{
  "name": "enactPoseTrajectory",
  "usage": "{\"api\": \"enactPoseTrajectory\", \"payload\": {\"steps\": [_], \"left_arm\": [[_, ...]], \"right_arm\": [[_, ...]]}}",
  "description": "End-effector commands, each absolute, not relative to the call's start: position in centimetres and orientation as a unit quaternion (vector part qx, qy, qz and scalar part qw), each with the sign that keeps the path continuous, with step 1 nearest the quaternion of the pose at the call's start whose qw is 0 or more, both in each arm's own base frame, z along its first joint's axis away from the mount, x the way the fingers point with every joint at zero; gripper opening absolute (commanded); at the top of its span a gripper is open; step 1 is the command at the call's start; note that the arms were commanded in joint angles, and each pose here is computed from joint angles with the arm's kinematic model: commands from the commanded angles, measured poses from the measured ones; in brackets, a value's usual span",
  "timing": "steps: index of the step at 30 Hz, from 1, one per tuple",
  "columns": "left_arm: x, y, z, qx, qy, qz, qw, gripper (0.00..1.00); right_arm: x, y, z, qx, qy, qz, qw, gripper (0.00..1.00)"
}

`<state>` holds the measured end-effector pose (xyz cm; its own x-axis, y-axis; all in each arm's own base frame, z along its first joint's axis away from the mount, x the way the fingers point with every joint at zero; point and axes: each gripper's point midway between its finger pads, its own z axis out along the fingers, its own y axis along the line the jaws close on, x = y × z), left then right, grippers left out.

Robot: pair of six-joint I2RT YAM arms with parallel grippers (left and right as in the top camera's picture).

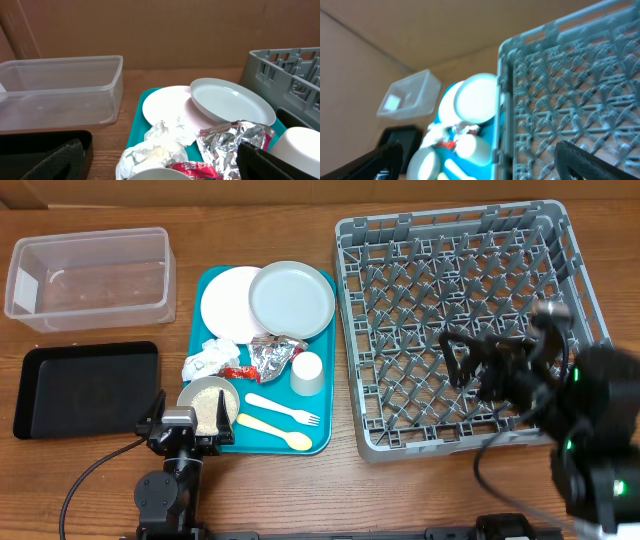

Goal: Sort waste into correct bins and load items into the dishwasher rack
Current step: 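Move the right gripper over the teal tray to the white cup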

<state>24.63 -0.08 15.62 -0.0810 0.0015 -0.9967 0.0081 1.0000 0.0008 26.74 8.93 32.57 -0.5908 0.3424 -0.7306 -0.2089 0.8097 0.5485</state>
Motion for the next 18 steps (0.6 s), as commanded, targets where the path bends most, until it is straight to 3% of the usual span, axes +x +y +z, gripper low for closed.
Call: {"api": "enactPoseTrajectory", "payload": {"steps": [1,5,9,13,18], "left_arm": [[24.6,0.0,15.6,-0.002,0.734,-0.004,0.680,1.00],[24.6,0.0,15.6,-0.002,0.734,-0.004,0.680,1.00],[24.6,0.0,15.6,-0.002,0.734,-0.004,0.680,1.00],[24.6,0.0,15.6,-0.002,0.734,-0.004,0.680,1.00],[24.6,0.0,15.6,-0.002,0.734,-0.004,0.680,1.00]], "right_arm": [[27.6,12.0,34.9,-0.017,0.827,0.375,0.418,1.00],[29.5,14.2,32.8,-0.030,0.846,0.378,0.375,1.00],[29.4,19.7,26.9,-0.063,0.905,0.274,0.318,1.00],[28.5,23.9,22.9,-0.120,0.924,0.174,0.319,1.00],[29.1,27.4,18.5,-0.152,0.934,0.156,0.283,1.00]]}}
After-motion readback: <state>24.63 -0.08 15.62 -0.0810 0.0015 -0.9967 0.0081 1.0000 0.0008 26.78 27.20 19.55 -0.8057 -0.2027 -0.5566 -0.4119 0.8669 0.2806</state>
